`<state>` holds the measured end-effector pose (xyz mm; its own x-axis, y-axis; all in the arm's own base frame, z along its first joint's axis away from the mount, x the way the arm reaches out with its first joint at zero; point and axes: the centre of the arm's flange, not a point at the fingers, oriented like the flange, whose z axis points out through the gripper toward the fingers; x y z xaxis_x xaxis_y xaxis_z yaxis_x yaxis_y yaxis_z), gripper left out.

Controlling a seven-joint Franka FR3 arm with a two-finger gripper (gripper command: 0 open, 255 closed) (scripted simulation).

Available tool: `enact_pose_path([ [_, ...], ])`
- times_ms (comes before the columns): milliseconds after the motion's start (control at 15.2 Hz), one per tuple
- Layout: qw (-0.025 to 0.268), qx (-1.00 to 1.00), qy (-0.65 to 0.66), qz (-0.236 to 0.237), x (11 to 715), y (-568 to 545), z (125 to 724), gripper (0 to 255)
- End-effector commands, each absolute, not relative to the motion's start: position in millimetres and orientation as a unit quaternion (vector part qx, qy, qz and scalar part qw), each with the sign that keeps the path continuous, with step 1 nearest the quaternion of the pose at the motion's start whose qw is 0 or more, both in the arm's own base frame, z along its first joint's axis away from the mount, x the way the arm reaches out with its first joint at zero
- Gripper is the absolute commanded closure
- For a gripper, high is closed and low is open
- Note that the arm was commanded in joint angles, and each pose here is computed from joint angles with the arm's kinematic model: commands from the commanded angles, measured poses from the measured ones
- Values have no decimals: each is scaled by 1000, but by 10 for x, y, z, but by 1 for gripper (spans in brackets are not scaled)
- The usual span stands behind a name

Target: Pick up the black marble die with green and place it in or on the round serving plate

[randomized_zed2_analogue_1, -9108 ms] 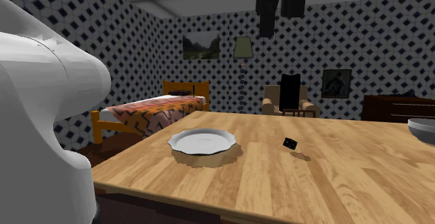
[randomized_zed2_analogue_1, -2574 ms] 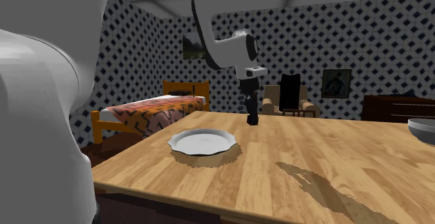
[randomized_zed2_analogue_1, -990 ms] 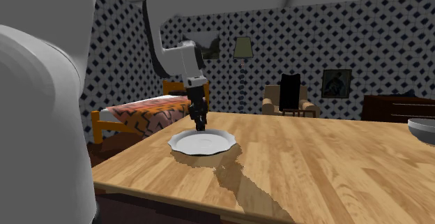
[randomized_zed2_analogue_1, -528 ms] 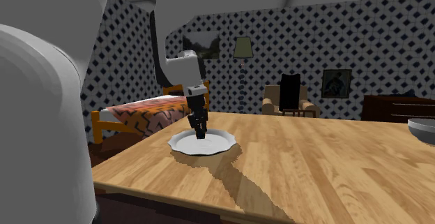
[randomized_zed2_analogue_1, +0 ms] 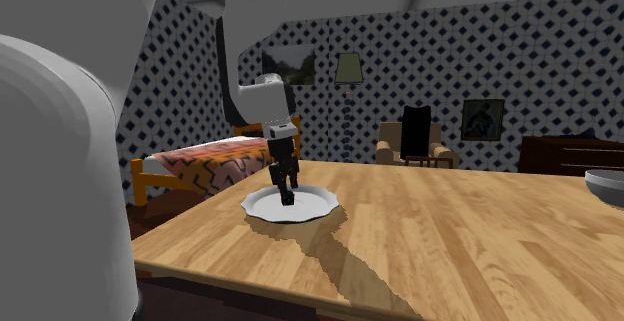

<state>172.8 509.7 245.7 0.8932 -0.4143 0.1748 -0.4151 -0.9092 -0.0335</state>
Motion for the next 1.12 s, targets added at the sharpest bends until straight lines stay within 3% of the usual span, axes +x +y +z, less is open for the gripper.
enact_pose_path([
  [0, 2, 973, -213, 89, 1728, 5097, 2457, 0],
  [264, 2, 973, -213, 89, 1728, 5097, 2457, 0],
  [528, 2, 973, -213, 89, 1642, 5118, 2949, 0],
  [1056, 2, 973, -213, 89, 1642, 5119, 2949, 0],
])
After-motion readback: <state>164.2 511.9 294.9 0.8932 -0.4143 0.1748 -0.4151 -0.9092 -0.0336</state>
